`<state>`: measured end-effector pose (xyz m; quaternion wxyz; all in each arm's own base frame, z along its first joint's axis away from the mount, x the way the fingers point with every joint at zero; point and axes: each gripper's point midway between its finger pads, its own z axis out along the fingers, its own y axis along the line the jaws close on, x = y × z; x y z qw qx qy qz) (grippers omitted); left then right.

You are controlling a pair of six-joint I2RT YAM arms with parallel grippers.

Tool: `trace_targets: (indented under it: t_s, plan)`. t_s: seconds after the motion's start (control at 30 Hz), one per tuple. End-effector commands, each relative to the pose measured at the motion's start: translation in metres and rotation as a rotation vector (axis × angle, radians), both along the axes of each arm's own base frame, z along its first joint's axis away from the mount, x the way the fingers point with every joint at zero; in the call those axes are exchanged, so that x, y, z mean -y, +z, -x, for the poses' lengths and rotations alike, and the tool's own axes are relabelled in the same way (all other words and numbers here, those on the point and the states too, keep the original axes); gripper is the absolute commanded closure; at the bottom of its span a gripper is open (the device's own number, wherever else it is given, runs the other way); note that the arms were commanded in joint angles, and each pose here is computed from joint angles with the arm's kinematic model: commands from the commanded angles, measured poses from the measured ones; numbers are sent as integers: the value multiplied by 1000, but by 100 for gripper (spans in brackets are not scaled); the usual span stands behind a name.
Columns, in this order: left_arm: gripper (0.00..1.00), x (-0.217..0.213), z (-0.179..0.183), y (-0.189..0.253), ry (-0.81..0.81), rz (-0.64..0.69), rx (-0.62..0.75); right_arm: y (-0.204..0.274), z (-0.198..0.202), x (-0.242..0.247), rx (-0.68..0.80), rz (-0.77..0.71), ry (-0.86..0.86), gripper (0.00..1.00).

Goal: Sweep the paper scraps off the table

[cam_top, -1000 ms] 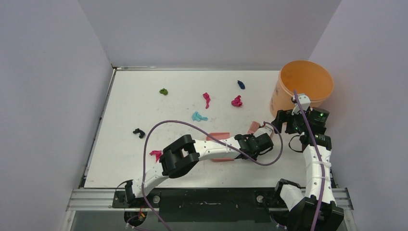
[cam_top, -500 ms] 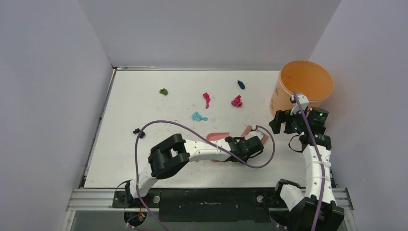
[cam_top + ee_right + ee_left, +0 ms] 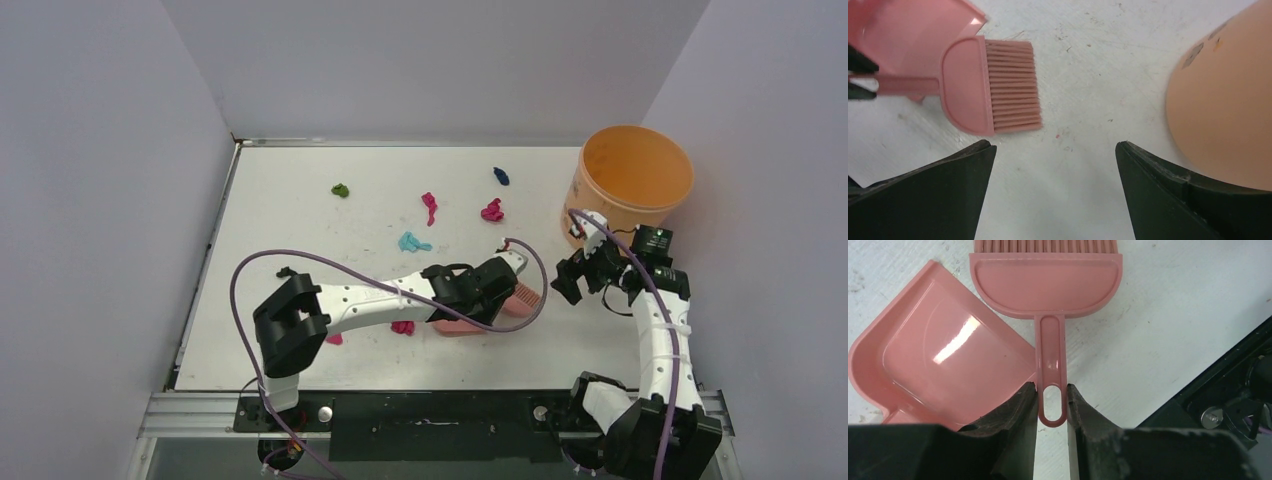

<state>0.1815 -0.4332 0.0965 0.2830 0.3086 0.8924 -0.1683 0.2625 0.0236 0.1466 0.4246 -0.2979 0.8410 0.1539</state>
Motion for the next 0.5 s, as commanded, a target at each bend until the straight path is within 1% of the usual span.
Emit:
trace_targets:
  t_s: [0.0,0.07,0.17,0.33,0.47]
  plan:
    - [100,1,3,22,-6,119,-52,30,33,-18,241,215,398,6]
    - [100,-3,1,21,3,143,-70,22,53,-22,283,290,520,8]
    - [100,-3,-3,23,9,178,-88,8,72,-28,328,349,625,9]
    - [100,0,-6,26,19,225,-110,-19,92,-39,416,409,801,12]
    - [100,2,-10,28,28,256,-125,-24,93,-46,514,435,864,11]
